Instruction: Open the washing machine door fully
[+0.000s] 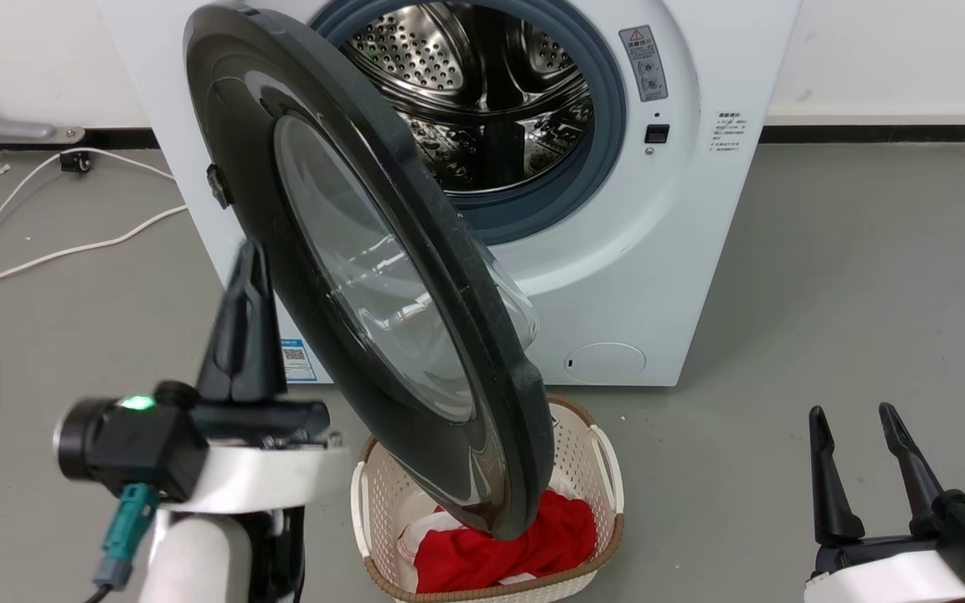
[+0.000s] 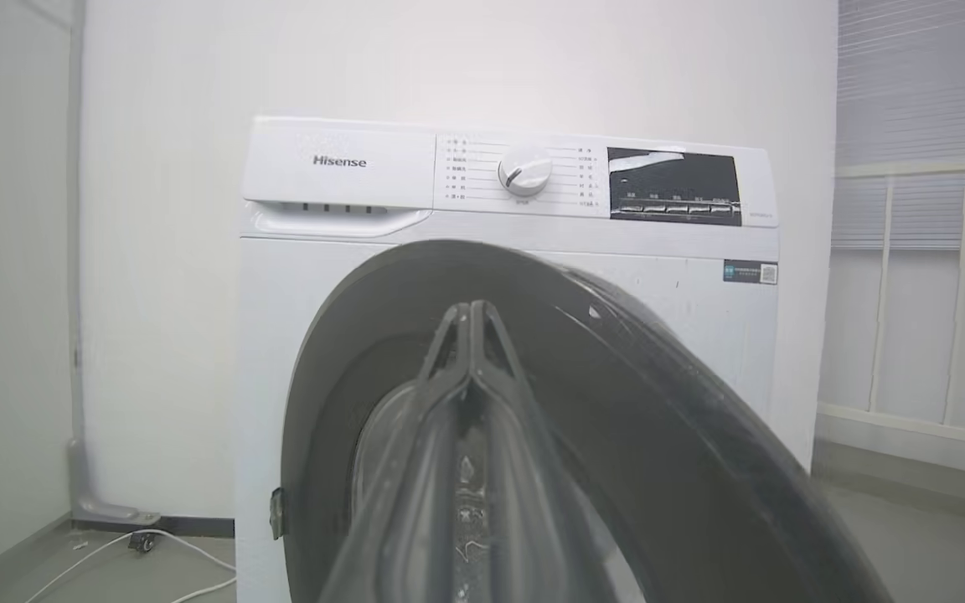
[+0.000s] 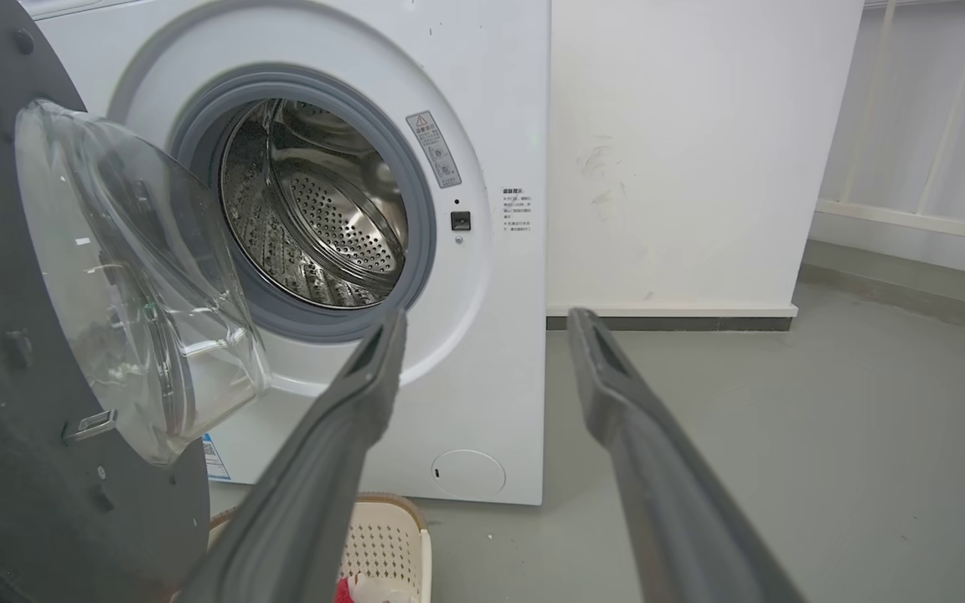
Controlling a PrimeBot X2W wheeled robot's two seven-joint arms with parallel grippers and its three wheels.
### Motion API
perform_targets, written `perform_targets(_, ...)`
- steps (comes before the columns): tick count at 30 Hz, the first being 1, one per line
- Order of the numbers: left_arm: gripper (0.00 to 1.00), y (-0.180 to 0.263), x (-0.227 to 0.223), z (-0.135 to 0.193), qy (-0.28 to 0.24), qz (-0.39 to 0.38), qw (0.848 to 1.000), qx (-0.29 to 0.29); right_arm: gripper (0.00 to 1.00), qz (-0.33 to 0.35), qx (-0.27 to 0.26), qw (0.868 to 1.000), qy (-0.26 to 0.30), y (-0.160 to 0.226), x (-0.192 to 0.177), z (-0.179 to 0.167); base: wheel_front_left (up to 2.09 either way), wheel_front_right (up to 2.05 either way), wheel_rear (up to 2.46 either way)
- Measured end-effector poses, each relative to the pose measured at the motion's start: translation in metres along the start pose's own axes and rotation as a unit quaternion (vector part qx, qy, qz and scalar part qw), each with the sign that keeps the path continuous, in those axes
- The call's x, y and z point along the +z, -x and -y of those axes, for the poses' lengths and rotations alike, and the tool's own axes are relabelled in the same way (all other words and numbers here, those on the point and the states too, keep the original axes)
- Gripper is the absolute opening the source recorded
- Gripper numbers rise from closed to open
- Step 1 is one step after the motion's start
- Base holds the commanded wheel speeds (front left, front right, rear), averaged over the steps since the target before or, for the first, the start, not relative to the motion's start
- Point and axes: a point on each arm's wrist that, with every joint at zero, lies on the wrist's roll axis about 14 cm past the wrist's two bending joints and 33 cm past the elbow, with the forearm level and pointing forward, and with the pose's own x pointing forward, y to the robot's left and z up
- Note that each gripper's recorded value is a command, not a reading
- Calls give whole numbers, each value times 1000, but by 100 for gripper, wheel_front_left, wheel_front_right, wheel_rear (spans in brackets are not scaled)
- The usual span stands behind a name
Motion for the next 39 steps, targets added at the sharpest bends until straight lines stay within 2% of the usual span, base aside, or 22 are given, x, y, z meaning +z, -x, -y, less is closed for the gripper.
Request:
perform_targets(4,0,-18,49,6,-4,83,997,-10,100,-1,0,1000,0,0,-1,0,0,0,0)
perform_targets(9,0,-25,108,22,-9,177,984,-33,100,-2,-1,1000,0,1,-1,1,0,0,0)
perform_targets(12,0,-25,124,42,3,203,977,-67,100,-2,-3,1000,-1,1,-1,1,0,0,0)
perform_targets(16,0,-21,124,75,38,201,971,-125,100,-3,-5,1000,-3,2,-2,3,0,0,0)
perform_targets(20,0,-13,108,119,81,157,964,-198,100,-5,-9,1000,-4,4,-3,5,0,0,0)
perform_targets(26,0,17,63,175,135,40,948,-284,100,-8,-13,1000,-8,6,-5,7,0,0,0)
perform_targets(31,0,46,14,189,151,-77,940,-298,100,-10,-15,1000,-12,7,-6,8,0,0,0)
perform_targets(35,0,79,-31,193,149,-179,923,-305,100,-14,-15,1000,-14,7,-9,7,0,0,0)
perform_targets(39,0,97,-59,191,142,-232,915,-297,100,-20,-15,1000,-17,7,-13,7,0,0,0)
